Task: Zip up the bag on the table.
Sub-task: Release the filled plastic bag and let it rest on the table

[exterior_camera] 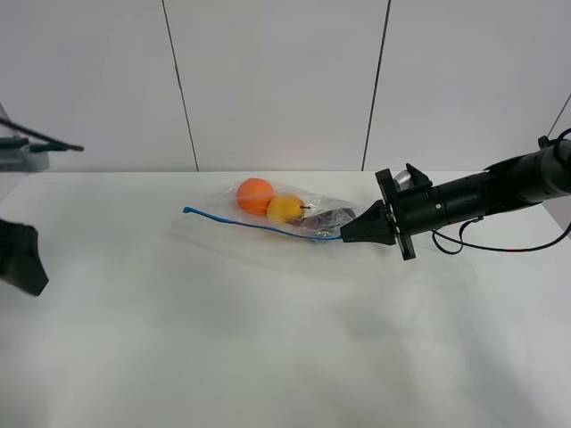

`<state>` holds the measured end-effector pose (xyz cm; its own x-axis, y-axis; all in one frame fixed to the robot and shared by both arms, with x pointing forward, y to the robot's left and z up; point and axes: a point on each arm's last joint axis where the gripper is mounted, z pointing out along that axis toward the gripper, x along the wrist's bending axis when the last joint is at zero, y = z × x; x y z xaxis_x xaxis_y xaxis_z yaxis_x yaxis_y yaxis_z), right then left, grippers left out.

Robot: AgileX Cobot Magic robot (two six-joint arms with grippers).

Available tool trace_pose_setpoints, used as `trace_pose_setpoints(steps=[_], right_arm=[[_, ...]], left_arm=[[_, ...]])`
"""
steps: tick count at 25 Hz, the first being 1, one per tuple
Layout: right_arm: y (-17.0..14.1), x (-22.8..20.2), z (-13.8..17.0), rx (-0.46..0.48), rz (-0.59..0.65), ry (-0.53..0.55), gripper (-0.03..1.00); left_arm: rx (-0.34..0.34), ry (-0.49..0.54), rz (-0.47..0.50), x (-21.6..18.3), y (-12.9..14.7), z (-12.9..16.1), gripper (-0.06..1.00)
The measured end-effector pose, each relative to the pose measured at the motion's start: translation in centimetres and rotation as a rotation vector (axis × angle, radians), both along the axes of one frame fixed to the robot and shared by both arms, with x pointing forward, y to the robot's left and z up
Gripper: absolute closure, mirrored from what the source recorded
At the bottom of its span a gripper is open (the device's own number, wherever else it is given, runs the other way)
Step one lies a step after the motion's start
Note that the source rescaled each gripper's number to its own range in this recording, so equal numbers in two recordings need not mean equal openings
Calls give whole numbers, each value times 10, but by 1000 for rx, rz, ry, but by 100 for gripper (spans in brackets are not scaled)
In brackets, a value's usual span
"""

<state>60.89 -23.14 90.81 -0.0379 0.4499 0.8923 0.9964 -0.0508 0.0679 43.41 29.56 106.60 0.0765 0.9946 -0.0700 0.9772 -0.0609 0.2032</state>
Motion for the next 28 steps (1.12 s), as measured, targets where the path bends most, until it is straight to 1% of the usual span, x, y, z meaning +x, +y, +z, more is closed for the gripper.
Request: trace_pose_setpoints(steps=[5, 8, 9, 15, 18, 24, 27, 28], right_arm=[[0, 0, 0, 0, 0, 0, 97], [0, 0, 0, 0, 0, 0, 97], [0, 0, 0, 0, 0, 0, 97], [0, 0, 0, -1, 0, 1, 97], [0, 0, 0, -1, 0, 1, 97], [0, 0, 0, -1, 0, 1, 97], [0, 0, 0, -1, 0, 2, 97], [0, 0, 0, -1, 0, 2, 97]], left_arm=[[0, 3, 0, -60, -1, -24, -6], [1, -56, 3, -87, -1, -34, -6], [1, -87, 3, -94, -1, -33, -6], [3, -356, 6, -126, -1, -12, -6], [4, -506, 7, -149, -1, -4, -6], [6, -772, 7, -193, -2, 3, -6], [7, -871, 7, -210, -2, 2, -6], [7, -889, 6, -214, -2, 2, -6]])
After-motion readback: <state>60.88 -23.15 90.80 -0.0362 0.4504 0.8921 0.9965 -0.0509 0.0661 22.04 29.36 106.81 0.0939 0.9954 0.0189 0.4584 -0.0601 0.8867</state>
